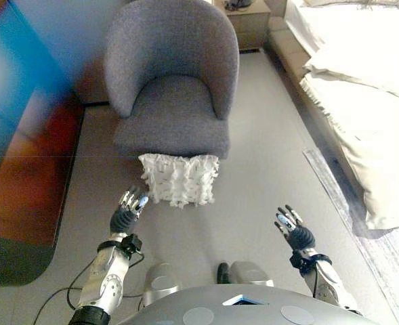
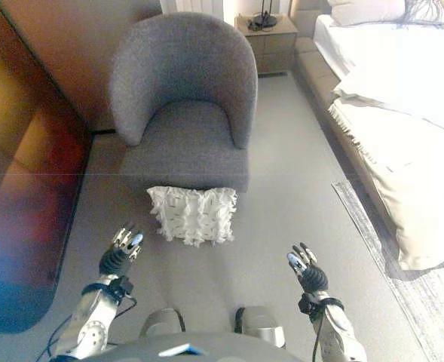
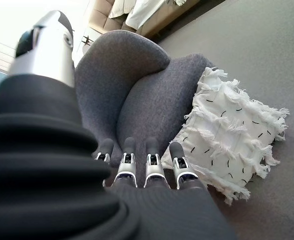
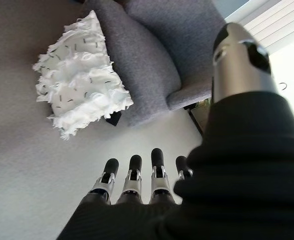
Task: Pick up the cushion and take it to the sofa
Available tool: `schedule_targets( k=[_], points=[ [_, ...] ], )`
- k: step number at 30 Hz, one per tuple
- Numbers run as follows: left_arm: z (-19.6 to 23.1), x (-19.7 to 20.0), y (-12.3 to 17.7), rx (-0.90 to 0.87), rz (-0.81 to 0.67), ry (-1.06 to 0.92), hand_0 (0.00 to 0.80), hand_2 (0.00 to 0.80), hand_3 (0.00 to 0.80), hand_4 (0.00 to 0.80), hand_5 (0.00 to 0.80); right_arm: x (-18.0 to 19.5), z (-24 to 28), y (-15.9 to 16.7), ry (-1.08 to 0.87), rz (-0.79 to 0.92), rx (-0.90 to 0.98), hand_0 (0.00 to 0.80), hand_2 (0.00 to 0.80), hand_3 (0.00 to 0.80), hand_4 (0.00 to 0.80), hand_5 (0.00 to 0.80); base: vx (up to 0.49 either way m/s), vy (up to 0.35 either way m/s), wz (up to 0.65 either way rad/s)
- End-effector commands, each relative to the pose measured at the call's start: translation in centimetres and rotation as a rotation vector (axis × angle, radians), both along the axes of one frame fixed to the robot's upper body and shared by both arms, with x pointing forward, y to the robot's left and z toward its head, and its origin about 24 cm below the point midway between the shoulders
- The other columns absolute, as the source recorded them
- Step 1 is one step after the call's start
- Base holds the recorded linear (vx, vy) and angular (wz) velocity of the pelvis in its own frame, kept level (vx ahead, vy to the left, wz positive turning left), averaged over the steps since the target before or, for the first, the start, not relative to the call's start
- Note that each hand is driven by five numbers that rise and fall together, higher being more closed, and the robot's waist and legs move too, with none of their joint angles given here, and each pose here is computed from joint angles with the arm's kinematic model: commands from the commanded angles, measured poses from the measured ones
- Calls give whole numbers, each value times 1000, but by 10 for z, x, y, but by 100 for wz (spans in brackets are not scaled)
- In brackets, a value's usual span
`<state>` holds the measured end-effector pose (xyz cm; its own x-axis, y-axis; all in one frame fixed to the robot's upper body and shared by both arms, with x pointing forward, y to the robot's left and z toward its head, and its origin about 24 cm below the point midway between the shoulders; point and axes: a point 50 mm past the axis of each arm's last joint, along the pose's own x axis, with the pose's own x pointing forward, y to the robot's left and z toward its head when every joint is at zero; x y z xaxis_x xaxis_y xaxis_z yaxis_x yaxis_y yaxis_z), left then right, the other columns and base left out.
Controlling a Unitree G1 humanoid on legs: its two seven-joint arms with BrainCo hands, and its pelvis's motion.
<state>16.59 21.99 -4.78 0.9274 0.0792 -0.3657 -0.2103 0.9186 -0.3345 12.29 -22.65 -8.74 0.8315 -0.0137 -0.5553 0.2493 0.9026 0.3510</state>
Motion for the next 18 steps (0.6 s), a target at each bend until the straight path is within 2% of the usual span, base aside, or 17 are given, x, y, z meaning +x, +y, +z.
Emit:
schedule_targets(
  k=[1,7,11,18],
  points=[
    [18,4,9,-12,34,-103,0,0,0,0,0,5,10,0,-83,28,15,0,0,0,0,0,370,118,-16],
    [11,-7,15,-12,59,-75,0,0,0,0,0,11,12,7,-107,69,22,0,0,0,0,0,324,158,-48],
    [16,-2,24,24,67,-85,0,0,0,0,0,19,14,19,-114,54,48,0,0,0,0,0,326,225,-13],
    [25,14,22,108,-24,-110,0,0,0,0,0,25,12,32,-124,-5,72,0,0,0,0,0,355,290,-5]
  ],
)
